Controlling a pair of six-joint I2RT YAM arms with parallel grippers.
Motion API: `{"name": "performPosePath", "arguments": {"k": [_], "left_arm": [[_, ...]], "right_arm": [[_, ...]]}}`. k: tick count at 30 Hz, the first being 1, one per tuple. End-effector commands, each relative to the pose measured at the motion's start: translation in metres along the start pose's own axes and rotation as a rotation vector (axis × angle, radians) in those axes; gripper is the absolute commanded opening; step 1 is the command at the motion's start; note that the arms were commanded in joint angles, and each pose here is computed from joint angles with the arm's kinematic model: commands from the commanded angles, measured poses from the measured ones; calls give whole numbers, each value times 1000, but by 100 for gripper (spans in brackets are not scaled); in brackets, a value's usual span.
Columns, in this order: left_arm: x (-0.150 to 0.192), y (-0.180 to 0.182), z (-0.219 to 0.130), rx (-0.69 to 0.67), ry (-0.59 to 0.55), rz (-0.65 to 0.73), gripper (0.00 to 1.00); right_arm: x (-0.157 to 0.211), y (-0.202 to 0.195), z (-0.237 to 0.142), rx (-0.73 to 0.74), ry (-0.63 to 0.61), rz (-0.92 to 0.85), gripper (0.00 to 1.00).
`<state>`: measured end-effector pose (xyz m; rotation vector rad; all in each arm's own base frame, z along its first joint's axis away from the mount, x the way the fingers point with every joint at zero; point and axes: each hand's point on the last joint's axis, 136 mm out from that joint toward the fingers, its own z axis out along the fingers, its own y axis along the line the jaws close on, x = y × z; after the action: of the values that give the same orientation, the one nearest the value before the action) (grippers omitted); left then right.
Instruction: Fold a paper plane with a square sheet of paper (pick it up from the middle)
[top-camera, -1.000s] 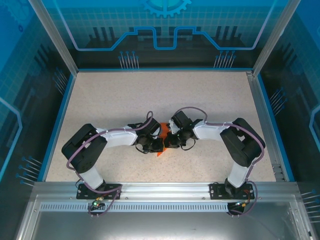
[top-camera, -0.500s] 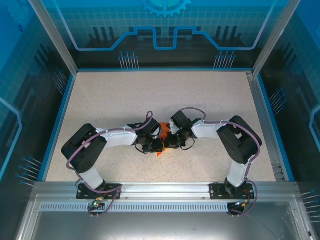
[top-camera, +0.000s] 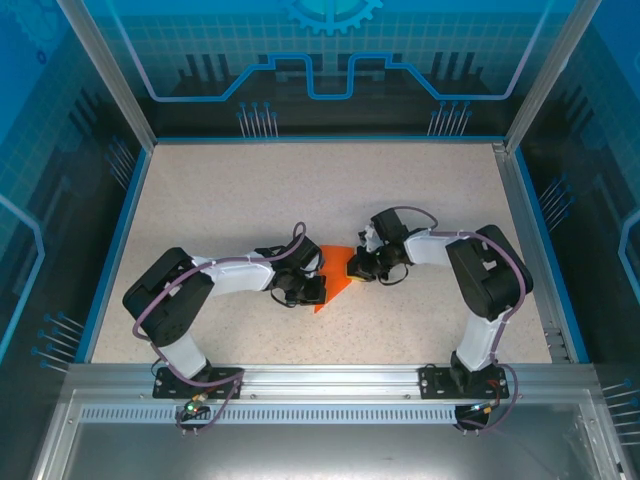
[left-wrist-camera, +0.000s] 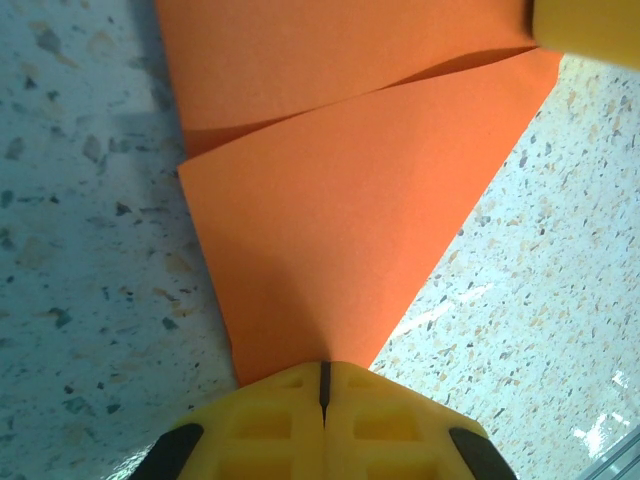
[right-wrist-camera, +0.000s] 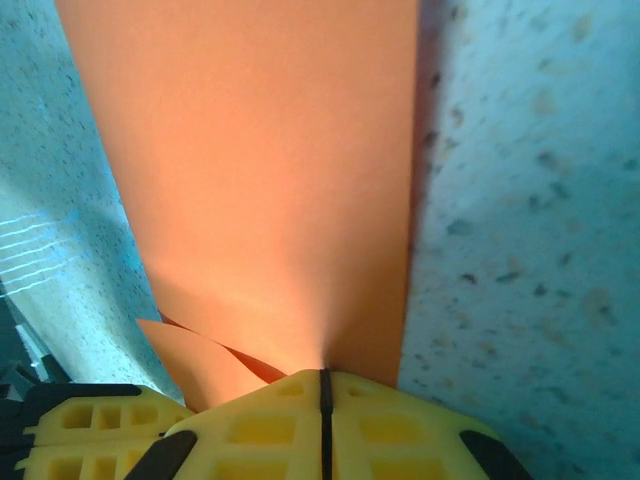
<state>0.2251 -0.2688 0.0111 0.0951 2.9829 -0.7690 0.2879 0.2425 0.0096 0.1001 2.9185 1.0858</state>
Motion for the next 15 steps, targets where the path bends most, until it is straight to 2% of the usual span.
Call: {"name": "performPosePath", "arguments": {"k": [1, 9, 15], "left_arm": [[30, 48, 14, -156, 90, -34, 5], [29, 47, 14, -153, 89, -33, 5], [27, 43, 14, -147, 87, -28, 5]], "right_arm": [[-8, -28, -3, 30, -35, 45, 10], [-10, 7, -31, -38, -92, -45, 14], [11, 36, -17, -62, -22, -125, 16]]}}
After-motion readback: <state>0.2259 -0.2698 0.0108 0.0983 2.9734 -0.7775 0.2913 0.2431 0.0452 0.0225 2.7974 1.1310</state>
